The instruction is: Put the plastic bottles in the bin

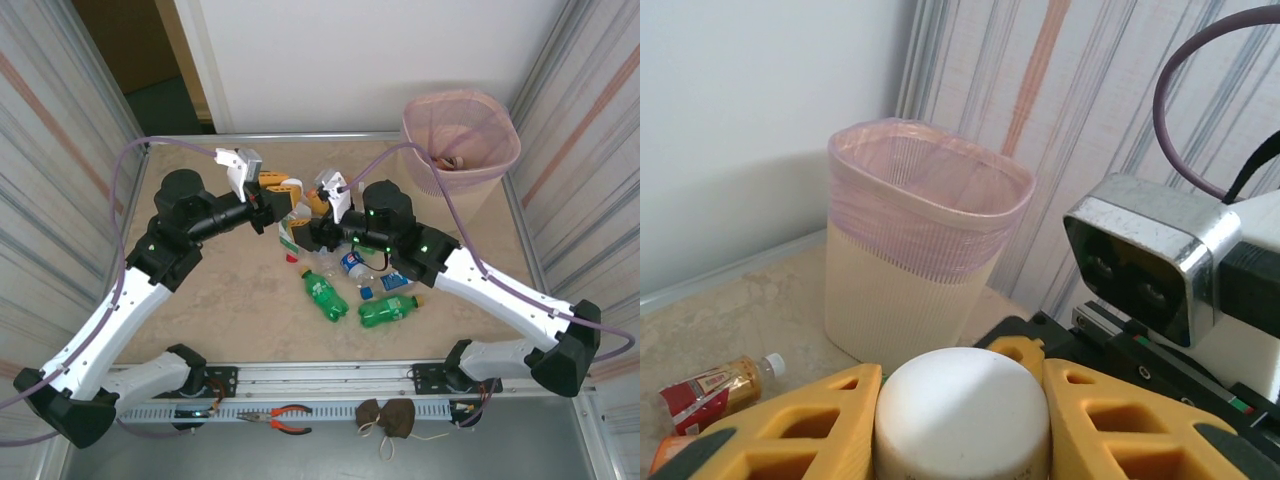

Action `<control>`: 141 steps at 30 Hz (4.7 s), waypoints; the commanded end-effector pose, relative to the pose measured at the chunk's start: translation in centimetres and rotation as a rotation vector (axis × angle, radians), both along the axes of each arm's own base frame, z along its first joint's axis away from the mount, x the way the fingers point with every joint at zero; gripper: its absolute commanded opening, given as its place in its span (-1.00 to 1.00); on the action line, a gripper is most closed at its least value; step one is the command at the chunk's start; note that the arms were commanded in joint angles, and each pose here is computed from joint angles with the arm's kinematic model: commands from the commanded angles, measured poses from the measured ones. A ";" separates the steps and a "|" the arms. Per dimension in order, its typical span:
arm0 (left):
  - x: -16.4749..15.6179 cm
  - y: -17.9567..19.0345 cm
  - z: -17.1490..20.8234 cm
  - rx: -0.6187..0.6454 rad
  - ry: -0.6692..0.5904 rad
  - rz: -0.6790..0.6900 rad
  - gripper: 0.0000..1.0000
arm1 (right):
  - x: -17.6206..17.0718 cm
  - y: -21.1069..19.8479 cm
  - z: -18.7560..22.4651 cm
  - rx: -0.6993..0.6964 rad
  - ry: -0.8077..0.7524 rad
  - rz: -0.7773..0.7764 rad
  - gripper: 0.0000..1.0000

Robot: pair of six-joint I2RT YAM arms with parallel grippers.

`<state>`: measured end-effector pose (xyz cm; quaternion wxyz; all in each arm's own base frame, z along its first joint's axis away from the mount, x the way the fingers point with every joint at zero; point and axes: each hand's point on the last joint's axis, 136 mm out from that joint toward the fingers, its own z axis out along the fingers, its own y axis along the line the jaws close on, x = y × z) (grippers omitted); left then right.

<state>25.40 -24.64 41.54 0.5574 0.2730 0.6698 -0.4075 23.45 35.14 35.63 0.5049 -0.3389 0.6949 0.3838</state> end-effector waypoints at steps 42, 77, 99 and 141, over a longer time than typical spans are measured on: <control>-1.1 1.8 2.1 -0.046 -0.052 0.053 0.42 | 14.8 -28.4 8.9 0.222 0.181 -0.909 -0.45; -0.6 2.7 -1.2 -0.014 0.027 0.095 0.41 | 31.1 -39.6 -15.5 0.701 0.952 -1.613 -0.40; -0.6 2.9 -1.5 -0.016 0.046 0.099 0.42 | 26.7 -41.1 -7.0 0.671 0.860 -1.776 0.48; 4.7 3.0 -27.8 0.197 1.071 0.468 0.26 | 7.3 -38.8 1.4 0.360 0.463 -1.538 0.40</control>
